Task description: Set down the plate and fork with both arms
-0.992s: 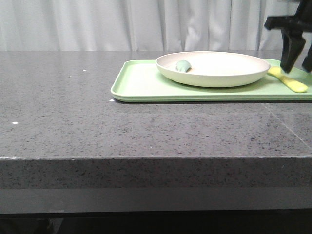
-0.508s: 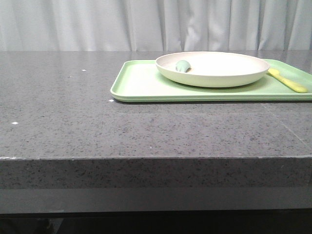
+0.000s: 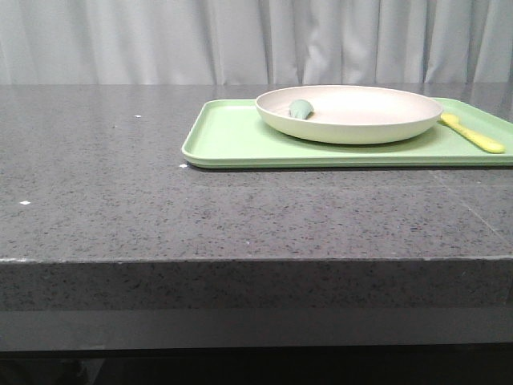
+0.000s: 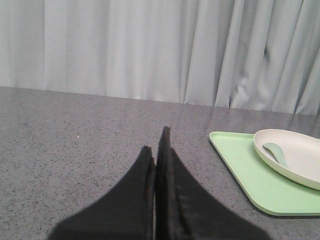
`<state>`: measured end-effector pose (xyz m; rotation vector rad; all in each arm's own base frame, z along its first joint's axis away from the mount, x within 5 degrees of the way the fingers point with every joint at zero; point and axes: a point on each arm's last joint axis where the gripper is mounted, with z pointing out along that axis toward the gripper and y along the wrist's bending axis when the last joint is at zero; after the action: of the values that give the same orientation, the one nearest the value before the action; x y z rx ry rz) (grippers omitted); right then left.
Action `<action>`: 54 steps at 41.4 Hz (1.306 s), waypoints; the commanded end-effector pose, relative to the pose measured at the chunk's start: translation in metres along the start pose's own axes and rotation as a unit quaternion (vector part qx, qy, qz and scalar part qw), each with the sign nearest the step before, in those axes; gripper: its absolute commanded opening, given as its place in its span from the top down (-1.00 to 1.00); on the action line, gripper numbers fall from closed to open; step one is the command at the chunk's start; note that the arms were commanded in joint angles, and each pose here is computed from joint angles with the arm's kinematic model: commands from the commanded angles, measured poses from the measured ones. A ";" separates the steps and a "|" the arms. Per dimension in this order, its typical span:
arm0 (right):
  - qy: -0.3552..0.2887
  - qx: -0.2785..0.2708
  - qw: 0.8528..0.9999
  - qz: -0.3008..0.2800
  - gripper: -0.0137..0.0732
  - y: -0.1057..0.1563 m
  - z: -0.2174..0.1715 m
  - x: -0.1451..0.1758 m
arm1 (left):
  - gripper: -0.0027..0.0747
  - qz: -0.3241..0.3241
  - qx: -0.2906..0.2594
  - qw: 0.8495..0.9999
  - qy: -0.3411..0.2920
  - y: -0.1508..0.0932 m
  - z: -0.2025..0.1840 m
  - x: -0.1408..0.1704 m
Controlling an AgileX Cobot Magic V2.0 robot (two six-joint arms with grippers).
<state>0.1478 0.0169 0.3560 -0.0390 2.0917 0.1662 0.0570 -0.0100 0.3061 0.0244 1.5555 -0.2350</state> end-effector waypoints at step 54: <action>-0.202 -0.001 0.979 -0.011 0.75 -0.006 -0.049 0.091 | 0.98 -0.002 0.004 0.999 -0.054 -0.002 -0.001 -0.017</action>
<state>0.0593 0.0091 0.2863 -0.0265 1.7853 0.1581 0.0570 -0.0100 0.3061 0.0244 1.5555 -0.2350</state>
